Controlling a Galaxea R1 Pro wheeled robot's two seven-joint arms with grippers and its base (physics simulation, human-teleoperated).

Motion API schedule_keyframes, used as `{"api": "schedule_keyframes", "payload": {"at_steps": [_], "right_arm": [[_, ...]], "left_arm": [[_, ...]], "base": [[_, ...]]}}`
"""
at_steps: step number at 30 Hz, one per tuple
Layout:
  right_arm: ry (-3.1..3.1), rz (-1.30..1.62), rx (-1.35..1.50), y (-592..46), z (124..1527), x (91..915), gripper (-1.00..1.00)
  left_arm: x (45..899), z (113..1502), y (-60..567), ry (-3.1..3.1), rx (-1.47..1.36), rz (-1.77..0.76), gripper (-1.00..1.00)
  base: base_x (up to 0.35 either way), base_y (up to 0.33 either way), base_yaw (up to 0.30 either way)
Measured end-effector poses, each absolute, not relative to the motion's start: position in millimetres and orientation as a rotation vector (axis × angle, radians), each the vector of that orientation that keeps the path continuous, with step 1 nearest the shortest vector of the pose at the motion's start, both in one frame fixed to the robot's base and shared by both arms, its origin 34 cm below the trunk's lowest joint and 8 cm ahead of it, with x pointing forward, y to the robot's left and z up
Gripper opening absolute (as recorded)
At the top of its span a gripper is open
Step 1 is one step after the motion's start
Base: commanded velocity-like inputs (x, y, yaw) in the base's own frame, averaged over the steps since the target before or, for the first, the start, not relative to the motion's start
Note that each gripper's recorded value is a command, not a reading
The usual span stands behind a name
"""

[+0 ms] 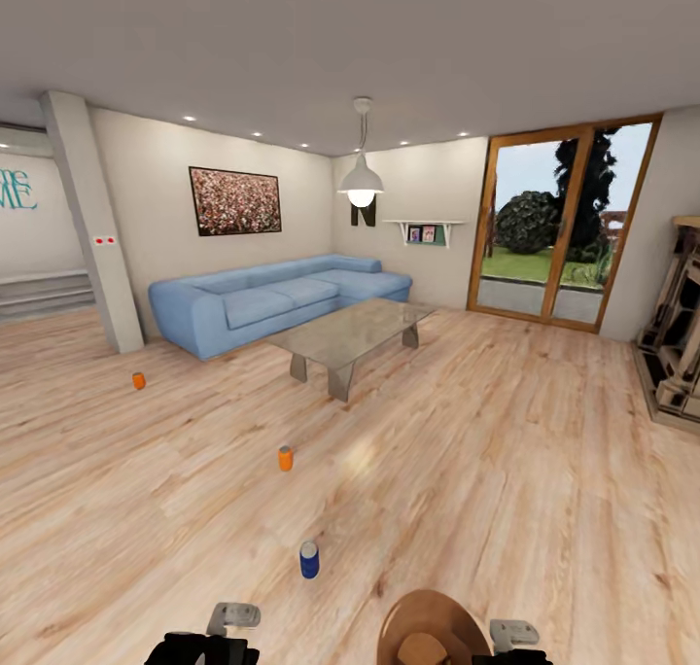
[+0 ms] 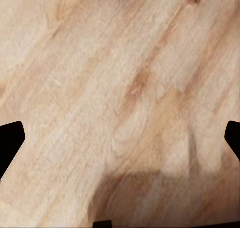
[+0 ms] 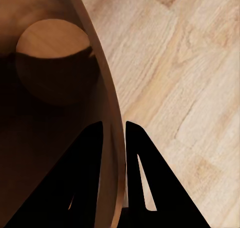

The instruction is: Put the three can of soda from the living room inside the tash can in the kitchen.

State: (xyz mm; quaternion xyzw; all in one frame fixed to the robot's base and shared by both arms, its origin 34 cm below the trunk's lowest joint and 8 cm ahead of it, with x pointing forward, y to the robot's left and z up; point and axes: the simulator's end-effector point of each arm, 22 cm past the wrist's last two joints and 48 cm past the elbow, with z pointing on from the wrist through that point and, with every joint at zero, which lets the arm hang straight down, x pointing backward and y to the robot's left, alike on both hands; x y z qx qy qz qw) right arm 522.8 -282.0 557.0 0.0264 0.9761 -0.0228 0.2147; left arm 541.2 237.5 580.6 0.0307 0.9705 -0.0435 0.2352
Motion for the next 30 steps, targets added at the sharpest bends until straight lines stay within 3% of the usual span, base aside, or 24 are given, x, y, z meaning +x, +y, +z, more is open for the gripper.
{"api": "schedule_keyframes", "payload": {"at_steps": [18,30], "right_arm": [[2.707,-0.064,0.073,-282.2,557.0,522.8,-1.00],[2.707,-0.064,0.073,-282.1,557.0,522.8,-1.00]], "left_arm": [[541.4,580.7,237.6,2.662,0.086,-0.118,1.00],[542.0,581.2,237.4,2.661,0.085,-0.119,1.00]], "base": [[0.253,0.000,0.000],[0.034,0.000,0.000]]}}
